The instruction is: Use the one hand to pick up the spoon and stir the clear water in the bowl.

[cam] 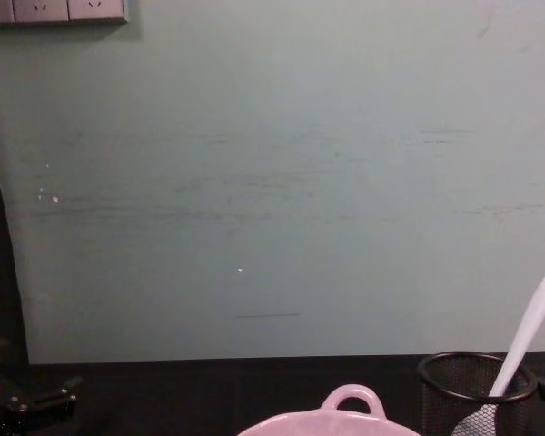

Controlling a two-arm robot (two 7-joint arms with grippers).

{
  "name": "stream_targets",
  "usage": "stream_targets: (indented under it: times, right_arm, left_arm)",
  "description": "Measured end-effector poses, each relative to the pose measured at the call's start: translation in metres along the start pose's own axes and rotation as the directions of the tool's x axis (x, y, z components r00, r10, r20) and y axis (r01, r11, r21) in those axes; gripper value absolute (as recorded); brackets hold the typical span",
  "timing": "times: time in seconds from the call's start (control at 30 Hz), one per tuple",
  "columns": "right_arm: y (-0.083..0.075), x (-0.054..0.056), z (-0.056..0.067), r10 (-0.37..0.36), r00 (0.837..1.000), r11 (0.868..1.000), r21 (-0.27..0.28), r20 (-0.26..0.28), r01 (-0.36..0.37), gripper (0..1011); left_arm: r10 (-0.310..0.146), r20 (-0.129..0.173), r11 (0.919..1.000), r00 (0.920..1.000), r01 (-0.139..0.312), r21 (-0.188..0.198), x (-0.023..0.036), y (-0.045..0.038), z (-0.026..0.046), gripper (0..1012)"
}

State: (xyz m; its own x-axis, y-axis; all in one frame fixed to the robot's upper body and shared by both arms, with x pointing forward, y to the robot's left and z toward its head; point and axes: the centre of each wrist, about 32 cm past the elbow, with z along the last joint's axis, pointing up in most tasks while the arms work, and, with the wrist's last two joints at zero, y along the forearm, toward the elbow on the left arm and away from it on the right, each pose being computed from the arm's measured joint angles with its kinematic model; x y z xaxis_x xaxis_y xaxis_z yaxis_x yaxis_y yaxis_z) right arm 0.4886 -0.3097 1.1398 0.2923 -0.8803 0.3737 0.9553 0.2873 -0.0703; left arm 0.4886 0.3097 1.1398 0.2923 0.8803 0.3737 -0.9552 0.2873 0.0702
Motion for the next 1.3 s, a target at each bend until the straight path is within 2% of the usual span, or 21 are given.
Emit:
stream_targets:
  times: [1.3]
  right_arm:
    - [0.0000,0.0000,0.0000,0.000,1.000,1.000,0.000,0.000,0.000,1011]
  left_arm:
    - [0.000,0.000,1.0000,1.0000,0.000,0.000,0.0000,0.0000,0.0000,1005]
